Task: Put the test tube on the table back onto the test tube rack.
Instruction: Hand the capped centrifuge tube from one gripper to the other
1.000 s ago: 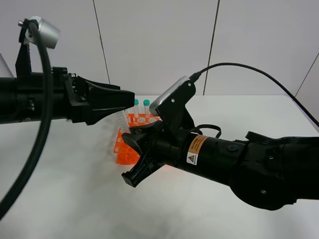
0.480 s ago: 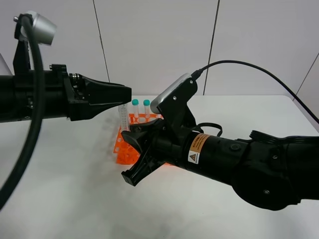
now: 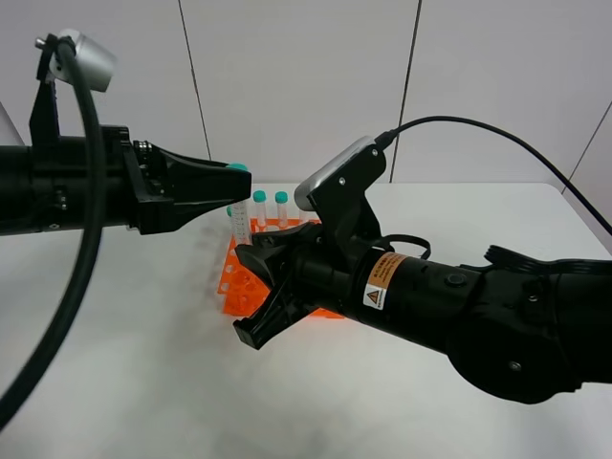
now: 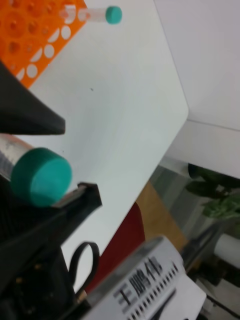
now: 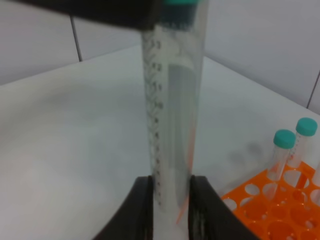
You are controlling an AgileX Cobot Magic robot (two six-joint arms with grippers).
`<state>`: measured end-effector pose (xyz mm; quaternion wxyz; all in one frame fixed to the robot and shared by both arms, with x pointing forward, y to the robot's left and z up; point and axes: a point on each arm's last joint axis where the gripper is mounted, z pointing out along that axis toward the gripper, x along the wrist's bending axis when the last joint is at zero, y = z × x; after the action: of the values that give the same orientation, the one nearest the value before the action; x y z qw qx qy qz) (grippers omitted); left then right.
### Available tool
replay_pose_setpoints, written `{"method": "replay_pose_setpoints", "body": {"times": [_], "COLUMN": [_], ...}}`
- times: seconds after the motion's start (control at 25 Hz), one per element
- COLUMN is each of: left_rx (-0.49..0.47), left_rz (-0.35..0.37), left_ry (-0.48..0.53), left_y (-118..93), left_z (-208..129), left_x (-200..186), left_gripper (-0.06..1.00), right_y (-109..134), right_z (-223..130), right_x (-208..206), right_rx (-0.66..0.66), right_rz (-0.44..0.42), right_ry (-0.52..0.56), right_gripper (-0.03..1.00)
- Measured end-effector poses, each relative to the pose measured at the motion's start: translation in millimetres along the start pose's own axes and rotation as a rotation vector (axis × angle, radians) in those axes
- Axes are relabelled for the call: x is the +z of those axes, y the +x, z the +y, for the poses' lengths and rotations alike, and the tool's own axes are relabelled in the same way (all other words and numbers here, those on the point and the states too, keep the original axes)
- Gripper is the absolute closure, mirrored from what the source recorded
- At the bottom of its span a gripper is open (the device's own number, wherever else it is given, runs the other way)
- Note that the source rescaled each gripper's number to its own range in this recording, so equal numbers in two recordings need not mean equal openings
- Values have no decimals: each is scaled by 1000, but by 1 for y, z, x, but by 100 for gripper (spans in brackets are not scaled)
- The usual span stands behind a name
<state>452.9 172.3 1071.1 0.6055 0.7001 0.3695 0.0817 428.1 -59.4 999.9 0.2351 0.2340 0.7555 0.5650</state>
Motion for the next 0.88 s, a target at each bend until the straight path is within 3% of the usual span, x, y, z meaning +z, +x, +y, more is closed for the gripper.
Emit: {"method": "replay_pose_setpoints", "body": {"times": [0.52,0.88], "left_rx": [-1,2], "left_rz": [5,5], "left_ry": [1,1], "left_y": [1,1], "left_z": [0,0], "left_x": [0,0], "left_gripper": [75,75], "right_y": [0,6], "right_z": [0,0], "right_x": [0,0], "right_rx": [11,21], "right_rz": [4,63], "right_ry": [-1,-2], "right_gripper": [96,96]}}
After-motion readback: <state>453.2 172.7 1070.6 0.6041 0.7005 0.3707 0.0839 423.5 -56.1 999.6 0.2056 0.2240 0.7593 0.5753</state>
